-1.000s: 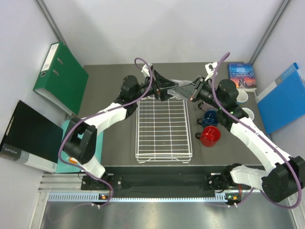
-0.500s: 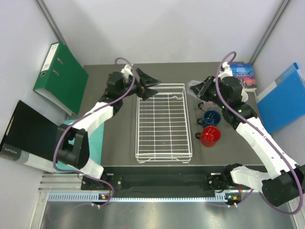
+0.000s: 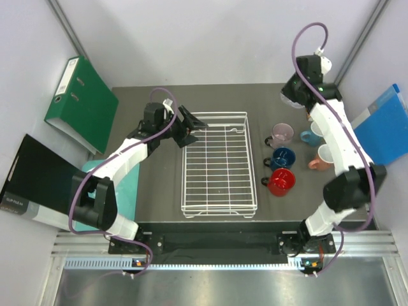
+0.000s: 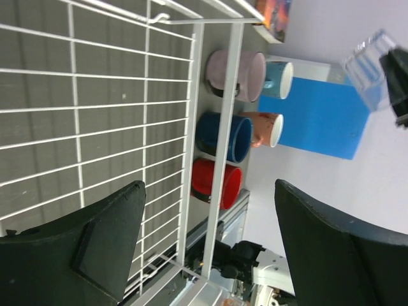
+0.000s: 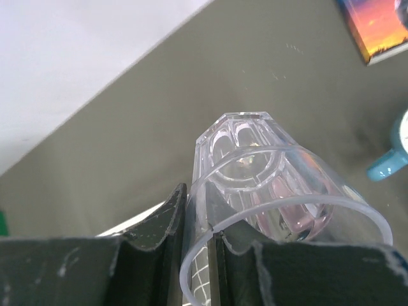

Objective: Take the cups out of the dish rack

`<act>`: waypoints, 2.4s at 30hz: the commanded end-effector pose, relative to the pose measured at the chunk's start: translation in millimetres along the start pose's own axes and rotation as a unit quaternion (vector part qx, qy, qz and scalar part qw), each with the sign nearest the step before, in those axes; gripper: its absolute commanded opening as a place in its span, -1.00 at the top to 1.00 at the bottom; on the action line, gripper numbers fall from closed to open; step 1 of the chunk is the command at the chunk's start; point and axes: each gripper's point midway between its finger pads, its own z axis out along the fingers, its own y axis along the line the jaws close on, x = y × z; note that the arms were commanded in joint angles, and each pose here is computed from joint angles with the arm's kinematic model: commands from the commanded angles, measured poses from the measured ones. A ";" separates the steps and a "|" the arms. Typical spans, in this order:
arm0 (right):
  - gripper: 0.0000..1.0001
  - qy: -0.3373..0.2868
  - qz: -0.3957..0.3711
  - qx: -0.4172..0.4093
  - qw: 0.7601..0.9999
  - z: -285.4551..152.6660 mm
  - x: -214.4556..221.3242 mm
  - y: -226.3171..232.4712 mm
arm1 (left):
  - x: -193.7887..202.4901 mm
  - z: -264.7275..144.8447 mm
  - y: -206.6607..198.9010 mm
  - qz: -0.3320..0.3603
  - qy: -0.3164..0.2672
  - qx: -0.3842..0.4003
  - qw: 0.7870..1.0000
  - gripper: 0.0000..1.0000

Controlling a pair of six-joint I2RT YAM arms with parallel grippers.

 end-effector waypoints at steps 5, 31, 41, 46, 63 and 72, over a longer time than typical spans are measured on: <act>1.00 0.082 -0.010 0.058 0.995 65.4 21.4 15.2 | -4.9 -11.8 -0.1 0.040 -0.011 -0.034 0.999 -0.71; 1.00 0.224 -0.093 0.064 0.968 152.0 172.7 20.3 | 8.8 -4.5 29.4 0.013 0.015 -0.070 0.997 -0.68; 0.70 0.261 -0.110 0.088 0.955 161.1 204.4 -1.1 | 10.6 -1.2 37.1 0.007 0.019 -0.077 0.997 -0.69; 0.58 0.264 -0.110 0.086 0.954 162.5 207.2 -1.6 | 11.2 0.9 40.8 0.002 0.022 -0.082 0.996 -0.69; -0.11 0.179 -0.088 -0.014 0.980 117.4 129.5 58.5 | 14.8 4.6 33.3 0.020 0.043 -0.060 0.997 -0.75; -0.28 0.090 -0.078 -0.201 0.972 32.0 56.8 127.7 | 6.7 -3.5 41.6 0.095 0.048 -0.107 0.988 -0.78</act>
